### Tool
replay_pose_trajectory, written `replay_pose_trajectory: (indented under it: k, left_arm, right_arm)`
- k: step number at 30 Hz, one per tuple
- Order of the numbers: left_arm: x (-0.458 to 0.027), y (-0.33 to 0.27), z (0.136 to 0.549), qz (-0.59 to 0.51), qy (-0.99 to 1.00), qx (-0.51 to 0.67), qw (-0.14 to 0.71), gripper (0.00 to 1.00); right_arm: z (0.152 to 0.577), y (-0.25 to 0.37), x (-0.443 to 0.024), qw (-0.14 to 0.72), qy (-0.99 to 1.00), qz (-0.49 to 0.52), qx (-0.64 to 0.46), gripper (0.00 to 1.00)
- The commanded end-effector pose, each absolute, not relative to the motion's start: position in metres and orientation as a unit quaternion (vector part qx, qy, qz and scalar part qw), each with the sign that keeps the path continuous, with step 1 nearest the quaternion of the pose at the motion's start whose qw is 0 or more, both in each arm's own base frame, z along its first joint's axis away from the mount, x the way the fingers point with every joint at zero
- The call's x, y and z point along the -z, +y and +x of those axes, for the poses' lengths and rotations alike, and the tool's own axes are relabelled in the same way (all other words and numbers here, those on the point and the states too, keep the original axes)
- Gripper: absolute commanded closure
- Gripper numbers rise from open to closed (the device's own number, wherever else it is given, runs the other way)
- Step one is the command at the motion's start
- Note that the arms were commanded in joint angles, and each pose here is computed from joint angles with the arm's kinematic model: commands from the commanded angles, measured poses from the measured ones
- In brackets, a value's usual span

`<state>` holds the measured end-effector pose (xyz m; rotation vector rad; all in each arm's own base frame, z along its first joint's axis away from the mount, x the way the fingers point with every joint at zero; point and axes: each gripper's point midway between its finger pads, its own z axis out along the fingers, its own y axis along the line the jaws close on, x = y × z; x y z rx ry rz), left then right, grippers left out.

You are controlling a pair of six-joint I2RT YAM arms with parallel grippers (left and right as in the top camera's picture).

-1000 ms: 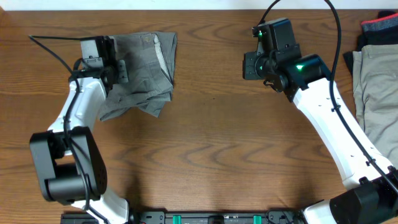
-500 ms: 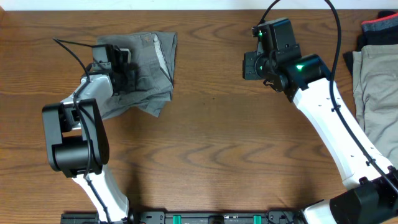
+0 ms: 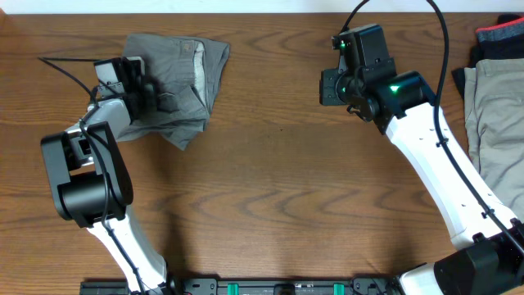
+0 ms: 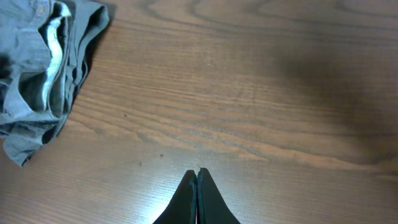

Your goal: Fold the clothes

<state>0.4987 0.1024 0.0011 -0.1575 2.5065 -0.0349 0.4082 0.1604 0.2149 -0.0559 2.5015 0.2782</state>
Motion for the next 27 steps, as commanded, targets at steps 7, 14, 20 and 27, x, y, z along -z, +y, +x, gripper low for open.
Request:
replay_pose_trajectory:
  k: [7, 14, 20, 27]
  left_arm:
    - [0.053, 0.096, 0.453, -0.134, 0.970, 0.016, 0.203, 0.89]
    - [-0.055, 0.101, 0.470, -0.128, 0.948, 0.008, 0.290, 0.12]
    - [-0.192, 0.096, 0.452, -0.117, 0.906, -0.004, 0.406, 0.02]
    - [-0.291, 0.055, 0.388, -0.076, 0.876, 0.054, 0.473, 0.02]
  right_arm:
    - [0.402, 0.159, -0.205, 0.287, 0.953, -0.019, -0.096, 0.99]
    - [0.405, 0.154, -0.206, 0.289, 0.952, -0.009, -0.096, 0.91]
    - [0.414, 0.124, -0.218, 0.305, 0.946, 0.057, -0.099, 0.77]
    - [0.430, 0.005, -0.228, 0.327, 0.924, 0.188, -0.060, 0.43]
